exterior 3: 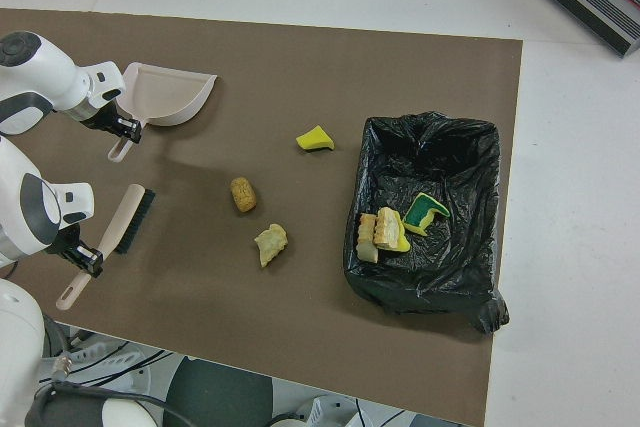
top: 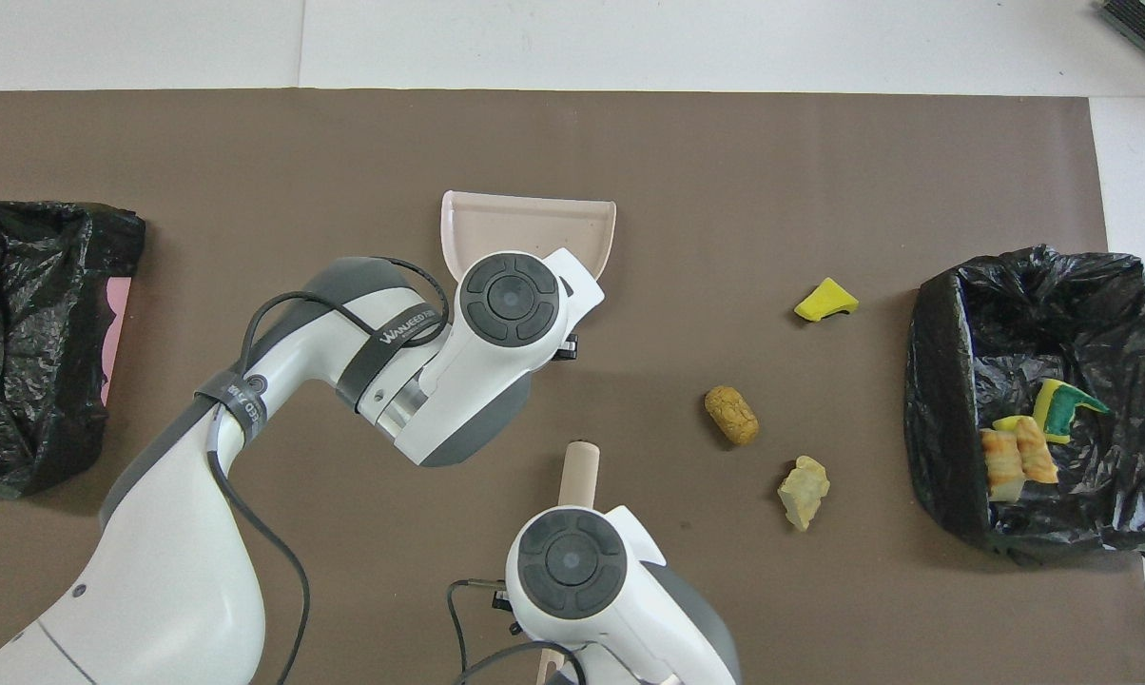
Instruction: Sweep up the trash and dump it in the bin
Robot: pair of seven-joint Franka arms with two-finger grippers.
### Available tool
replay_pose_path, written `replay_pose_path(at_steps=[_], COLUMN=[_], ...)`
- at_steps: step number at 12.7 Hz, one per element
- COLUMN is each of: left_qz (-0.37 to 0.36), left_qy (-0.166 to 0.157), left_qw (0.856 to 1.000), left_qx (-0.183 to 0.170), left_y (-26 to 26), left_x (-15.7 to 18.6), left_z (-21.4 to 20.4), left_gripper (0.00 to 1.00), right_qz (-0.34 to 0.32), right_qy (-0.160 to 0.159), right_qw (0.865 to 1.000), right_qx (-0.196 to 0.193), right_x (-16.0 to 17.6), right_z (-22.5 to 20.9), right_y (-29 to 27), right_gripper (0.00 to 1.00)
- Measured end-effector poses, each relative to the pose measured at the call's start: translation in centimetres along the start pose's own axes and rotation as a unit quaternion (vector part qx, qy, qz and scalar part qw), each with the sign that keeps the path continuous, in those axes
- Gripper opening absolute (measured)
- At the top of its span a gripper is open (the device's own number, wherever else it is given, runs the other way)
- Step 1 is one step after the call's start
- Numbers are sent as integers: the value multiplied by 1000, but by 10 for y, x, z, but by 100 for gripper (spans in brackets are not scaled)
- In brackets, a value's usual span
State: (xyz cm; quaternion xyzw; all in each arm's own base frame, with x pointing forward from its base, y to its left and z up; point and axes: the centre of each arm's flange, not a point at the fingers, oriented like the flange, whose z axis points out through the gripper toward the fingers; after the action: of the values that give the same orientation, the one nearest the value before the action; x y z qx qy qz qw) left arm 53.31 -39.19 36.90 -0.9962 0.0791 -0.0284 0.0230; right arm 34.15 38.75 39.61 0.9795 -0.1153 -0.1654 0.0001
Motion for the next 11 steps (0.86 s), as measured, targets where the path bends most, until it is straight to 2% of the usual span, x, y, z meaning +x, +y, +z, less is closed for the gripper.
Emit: replay_pose_path(at_steps=[3, 6, 8, 11], left_qz=[63, 191, 286, 404], left_qy=[-8, -33, -55, -75], left_qw=[998, 980, 957, 912], left_qx=[18, 35, 20, 12], left_y=[-17, -56, -91, -129], left_x=[0, 4, 7, 9], left_z=[-17, -38, -54, -68], left_gripper=[32, 32, 32, 32], right_qz=[54, 106, 132, 155], right_qy=[-15, -35, -47, -39], right_qw=[998, 994, 989, 983], right_qx=[8, -16, -46, -86], right_x=[32, 63, 81, 95], right_z=[-43, -50, -45, -30], right_y=[52, 95, 125, 162], right_gripper=[26, 26, 26, 26])
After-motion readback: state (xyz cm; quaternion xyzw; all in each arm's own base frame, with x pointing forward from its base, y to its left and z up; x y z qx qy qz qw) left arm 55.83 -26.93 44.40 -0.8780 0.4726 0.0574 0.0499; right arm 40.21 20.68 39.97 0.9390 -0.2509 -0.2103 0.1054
